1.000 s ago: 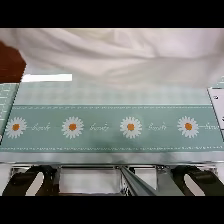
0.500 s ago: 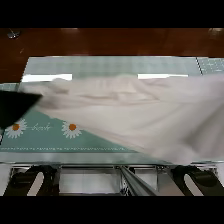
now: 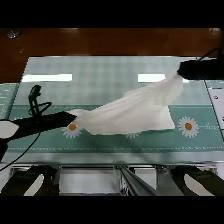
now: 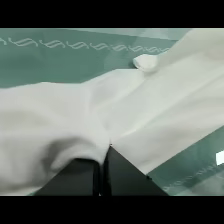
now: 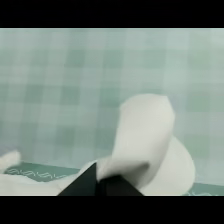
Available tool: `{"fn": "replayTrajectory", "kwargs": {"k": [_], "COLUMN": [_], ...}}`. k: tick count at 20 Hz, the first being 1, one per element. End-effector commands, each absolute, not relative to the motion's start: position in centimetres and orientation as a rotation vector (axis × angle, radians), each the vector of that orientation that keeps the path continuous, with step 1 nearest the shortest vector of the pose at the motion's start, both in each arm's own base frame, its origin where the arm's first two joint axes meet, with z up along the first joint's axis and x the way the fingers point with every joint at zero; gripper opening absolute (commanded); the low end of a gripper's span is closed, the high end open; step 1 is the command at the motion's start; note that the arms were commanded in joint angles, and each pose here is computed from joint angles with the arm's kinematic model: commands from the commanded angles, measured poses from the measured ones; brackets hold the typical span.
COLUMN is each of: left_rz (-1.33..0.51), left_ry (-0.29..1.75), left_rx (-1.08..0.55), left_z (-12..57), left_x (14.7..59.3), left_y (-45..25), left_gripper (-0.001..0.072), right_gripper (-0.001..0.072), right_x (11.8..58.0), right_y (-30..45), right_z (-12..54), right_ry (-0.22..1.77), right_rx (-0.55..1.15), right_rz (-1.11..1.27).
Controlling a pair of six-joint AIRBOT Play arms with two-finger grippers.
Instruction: Fold the shirts.
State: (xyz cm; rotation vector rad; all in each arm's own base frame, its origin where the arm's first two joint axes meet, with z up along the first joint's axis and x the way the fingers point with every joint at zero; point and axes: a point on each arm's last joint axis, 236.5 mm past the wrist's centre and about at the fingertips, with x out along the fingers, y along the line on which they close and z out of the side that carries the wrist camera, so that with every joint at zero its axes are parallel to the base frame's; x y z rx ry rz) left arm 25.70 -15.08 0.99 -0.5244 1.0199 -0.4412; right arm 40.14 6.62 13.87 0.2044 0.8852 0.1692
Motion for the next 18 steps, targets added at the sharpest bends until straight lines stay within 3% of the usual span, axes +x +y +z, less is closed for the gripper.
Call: {"fn": "replayTrajectory", "kwargs": {"k": [1, 2, 3, 4, 7, 11, 13, 15, 18], "left_rz": [-0.364, -0.353, -0.357, -0.379, -0.348, -0.15, -0.154, -0.277, -0.278], "left_ry": [1.038, 1.049, 1.063, 1.081, 1.194, 1.118, 1.178, 1.183, 1.283], "left_rx": [-0.515, -0.528, -0.525, -0.481, -0.366, -0.572, -0.817, -1.079, -1.039], "left_z": [-2.8, -3.0, -3.0, -2.9, -1.4, 1.0, -0.5, -1.5, -5.9], "left_x": [28.5, 29.5, 30.4, 31.0, 31.8, 32.6, 30.0, 28.5, 25.2], "left_y": [-14.7, -14.8, -15.1, -15.1, -11.0, -2.3, -3.4, -8.8, -11.8], "left_gripper": [0.0028, 0.0051, 0.0379, 0.0691, 0.0704, 0.0703, 0.0702, 0.0702, 0.0702], "right_gripper": [0.0032, 0.0101, 0.0427, 0.0625, 0.0621, 0.0621, 0.0621, 0.0621, 0.0621], "right_x": [45.4, 46.1, 47.0, 47.1, 45.5, 40.6, 36.1, 32.4, 28.6], "right_y": [9.0, 9.9, 10.9, 11.7, 8.3, -5.2, -10.8, -12.9, -8.8], "right_z": [6.5, 5.6, 5.3, 5.5, 6.4, 7.6, 6.0, 2.4, -3.4], "right_ry": [1.019, 1.05, 1.058, 1.067, 1.133, 1.142, 1.115, 1.033, 1.014], "right_rx": [0.397, 0.472, 0.524, 0.533, 0.509, 0.504, 0.529, 0.689, 0.858], "right_rz": [0.202, 0.224, 0.271, 0.343, 0.369, 0.037, -0.143, -0.284, -0.253]}}
